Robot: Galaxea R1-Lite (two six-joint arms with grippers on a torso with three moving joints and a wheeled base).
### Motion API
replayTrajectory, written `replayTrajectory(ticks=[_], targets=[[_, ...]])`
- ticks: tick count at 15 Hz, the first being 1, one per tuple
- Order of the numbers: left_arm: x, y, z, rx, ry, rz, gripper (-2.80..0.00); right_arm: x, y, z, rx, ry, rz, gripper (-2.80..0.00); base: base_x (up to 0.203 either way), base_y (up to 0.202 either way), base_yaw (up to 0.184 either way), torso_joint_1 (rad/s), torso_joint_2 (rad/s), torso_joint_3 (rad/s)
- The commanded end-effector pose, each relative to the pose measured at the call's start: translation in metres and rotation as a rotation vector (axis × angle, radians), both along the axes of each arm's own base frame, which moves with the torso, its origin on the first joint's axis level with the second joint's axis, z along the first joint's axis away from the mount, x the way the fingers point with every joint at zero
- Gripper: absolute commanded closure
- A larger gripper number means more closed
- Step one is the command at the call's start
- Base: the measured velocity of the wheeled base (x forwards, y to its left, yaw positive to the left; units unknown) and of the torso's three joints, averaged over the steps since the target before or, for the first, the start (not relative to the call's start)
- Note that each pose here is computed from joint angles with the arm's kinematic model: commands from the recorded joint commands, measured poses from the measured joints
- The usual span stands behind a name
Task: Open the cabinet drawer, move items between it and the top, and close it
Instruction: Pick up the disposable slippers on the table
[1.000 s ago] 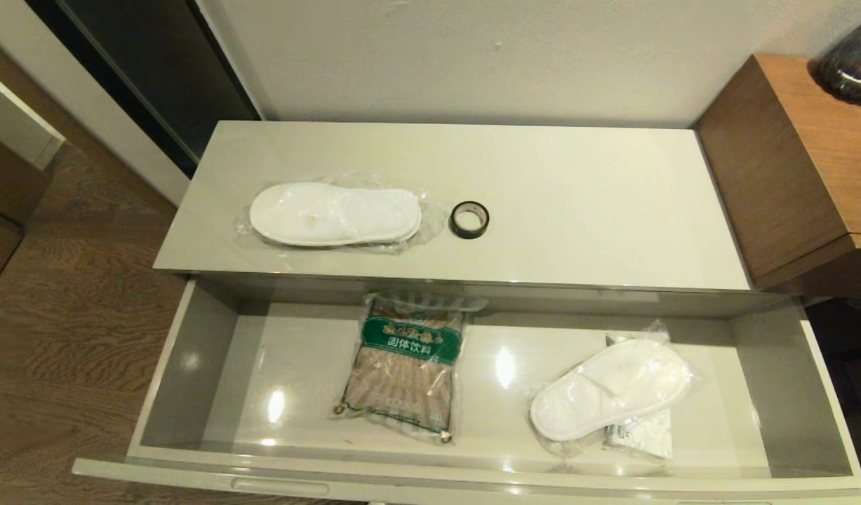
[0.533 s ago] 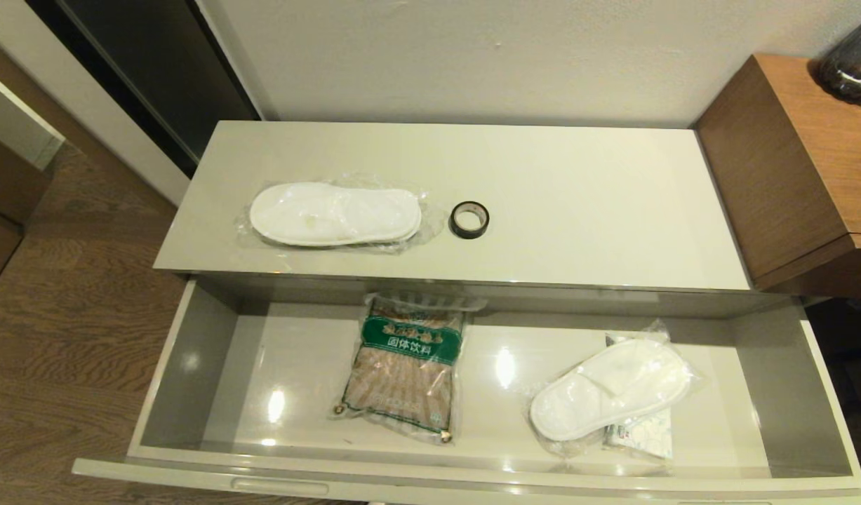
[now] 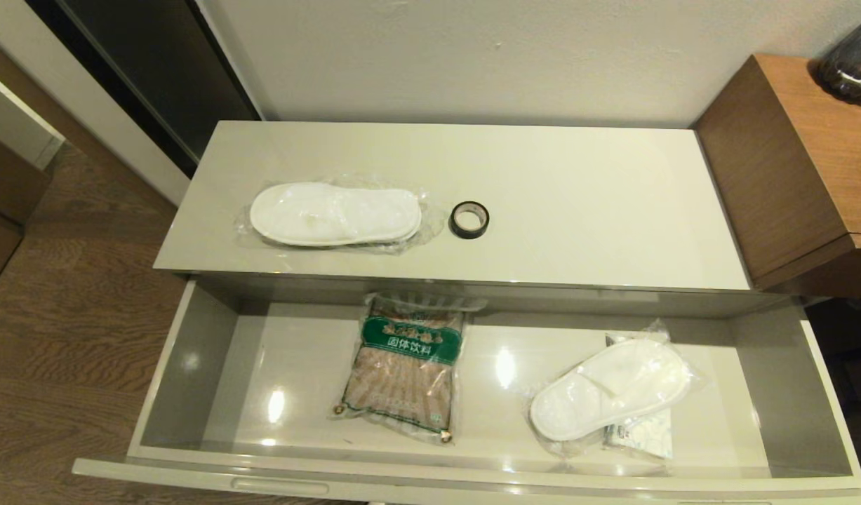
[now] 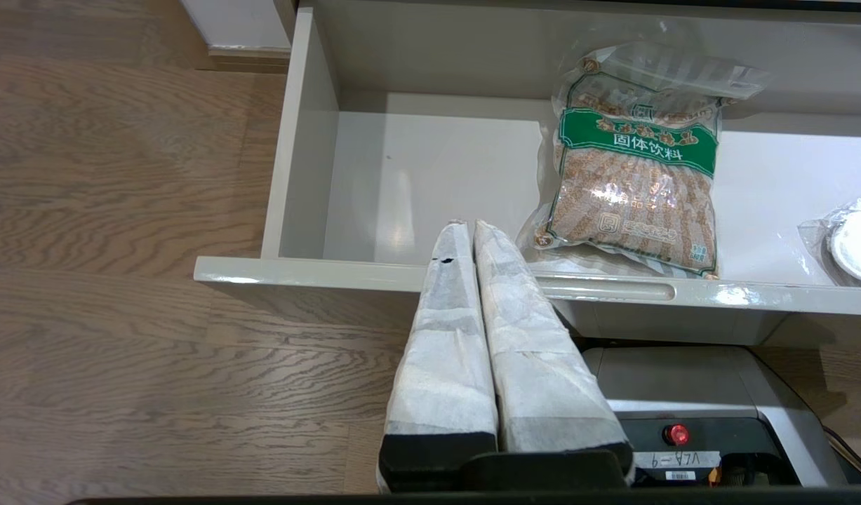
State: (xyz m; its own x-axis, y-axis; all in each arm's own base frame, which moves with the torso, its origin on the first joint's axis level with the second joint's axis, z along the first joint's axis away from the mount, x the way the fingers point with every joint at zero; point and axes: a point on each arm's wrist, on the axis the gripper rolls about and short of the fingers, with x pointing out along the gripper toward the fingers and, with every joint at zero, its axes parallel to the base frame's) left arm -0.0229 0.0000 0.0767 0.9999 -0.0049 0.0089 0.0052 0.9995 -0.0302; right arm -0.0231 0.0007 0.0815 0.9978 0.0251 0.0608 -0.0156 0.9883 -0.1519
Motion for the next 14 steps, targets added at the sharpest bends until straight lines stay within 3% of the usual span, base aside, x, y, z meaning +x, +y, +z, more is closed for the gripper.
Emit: replayTrajectory(ticks=[1,5,8,10,14], targets=[[0.000,0.000,0.000,0.000,0.000,0.000,0.00,0.000,0.000,0.000,-0.001,0.001,0.001,0.00,0.000,0.000,0.000,0.000,0.00,0.000],[0.000,0.000,0.000,0.025,0.003,0.002,0.00,0.000,0.000,0.000,-0.001,0.001,0.001,0.00,0.000,0.000,0.000,0.000,0.00,0.000],[-0.001,0.000,0.001,0.091,0.020,-0.005,0.00,0.000,0.000,0.000,-0.002,0.001,0.001,0.00,0.000,0.000,0.000,0.000,0.00,0.000],[0.000,0.000,0.002,0.136,0.110,-0.016,0.00,0.000,0.000,0.000,-0.002,0.001,0.001,0.00,0.000,0.000,0.000,0.000,0.00,0.000],[0.008,0.000,0.044,0.127,0.170,-0.023,0.00,0.000,0.000,0.000,-0.002,0.001,0.001,0.00,0.000,0.000,0.000,0.000,0.00,0.000]])
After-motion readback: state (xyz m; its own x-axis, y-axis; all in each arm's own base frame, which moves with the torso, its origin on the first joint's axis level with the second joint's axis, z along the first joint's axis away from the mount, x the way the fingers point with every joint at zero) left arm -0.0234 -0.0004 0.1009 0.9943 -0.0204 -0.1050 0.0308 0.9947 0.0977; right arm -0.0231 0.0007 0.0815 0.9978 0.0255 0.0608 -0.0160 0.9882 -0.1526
